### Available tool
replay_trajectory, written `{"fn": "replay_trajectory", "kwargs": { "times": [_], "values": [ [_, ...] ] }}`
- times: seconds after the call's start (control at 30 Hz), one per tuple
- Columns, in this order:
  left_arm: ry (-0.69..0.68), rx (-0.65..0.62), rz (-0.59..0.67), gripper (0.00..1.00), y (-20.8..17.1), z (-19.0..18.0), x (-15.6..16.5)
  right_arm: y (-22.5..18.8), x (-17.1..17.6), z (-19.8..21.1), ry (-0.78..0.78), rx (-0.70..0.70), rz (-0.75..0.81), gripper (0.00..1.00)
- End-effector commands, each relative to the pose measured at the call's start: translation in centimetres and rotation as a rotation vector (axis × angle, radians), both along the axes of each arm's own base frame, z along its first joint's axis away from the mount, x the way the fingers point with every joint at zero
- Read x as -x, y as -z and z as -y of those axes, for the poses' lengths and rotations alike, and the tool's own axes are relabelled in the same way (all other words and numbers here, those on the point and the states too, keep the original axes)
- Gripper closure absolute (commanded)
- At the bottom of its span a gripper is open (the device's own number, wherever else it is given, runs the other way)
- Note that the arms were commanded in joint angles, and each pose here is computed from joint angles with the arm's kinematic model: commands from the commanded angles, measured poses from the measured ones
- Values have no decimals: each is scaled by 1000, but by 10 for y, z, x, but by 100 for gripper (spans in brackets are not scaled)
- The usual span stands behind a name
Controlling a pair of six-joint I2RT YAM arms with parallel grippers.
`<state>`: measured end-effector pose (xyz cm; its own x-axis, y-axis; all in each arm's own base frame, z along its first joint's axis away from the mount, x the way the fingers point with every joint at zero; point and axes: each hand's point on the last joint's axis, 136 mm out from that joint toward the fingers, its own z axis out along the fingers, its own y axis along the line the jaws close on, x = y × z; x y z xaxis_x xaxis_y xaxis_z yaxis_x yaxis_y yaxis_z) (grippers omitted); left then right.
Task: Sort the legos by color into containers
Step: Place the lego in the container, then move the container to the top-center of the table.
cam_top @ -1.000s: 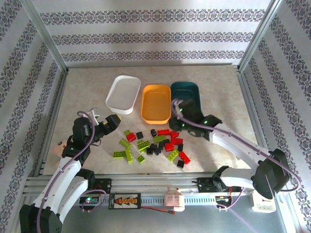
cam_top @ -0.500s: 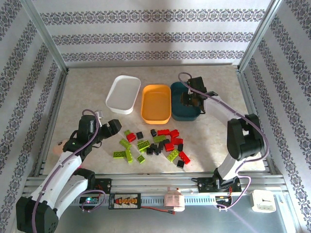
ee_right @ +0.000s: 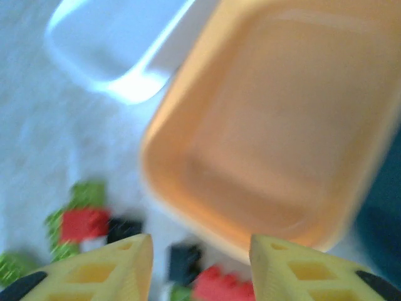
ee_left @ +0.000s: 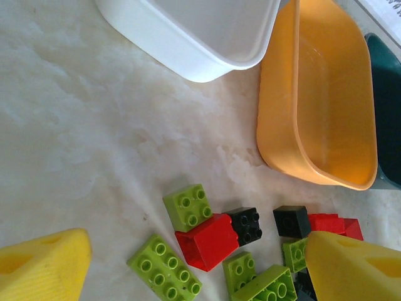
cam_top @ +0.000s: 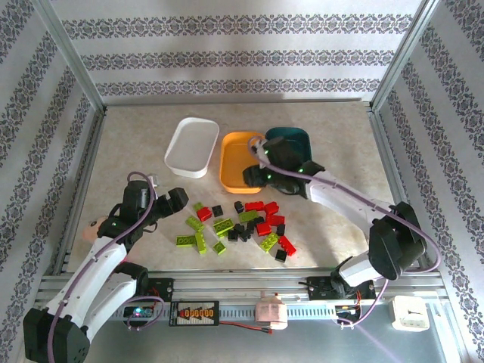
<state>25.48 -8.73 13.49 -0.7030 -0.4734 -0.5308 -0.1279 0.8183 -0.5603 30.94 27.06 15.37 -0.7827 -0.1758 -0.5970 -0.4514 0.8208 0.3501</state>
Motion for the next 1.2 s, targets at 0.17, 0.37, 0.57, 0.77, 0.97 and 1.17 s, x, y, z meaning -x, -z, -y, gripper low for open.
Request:
{"fn": "replay_trajectory", "kwargs": {
  "times": [0.17,0.37,0.57,0.77,0.97,1.17],
  "values": [
    [2,-28,34,11,-13,-1,-3,64,49,-27,-124,97,-211,71],
    [7,-24,21,11,-9,0,-1,80,13,-30,-71,161,-188,75],
    [13,-38,-6,13,-5,-1,1,88,-25,-25,-11,213,-159,77],
    [11,-101,-70,14,10,-4,9,76,-54,-26,19,194,-108,72],
    [77,-187,-132,23,33,13,14,55,-33,-30,-4,122,-57,59],
    [231,-279,-118,25,45,58,0,53,-9,-11,19,95,-59,56]
  ]
}}
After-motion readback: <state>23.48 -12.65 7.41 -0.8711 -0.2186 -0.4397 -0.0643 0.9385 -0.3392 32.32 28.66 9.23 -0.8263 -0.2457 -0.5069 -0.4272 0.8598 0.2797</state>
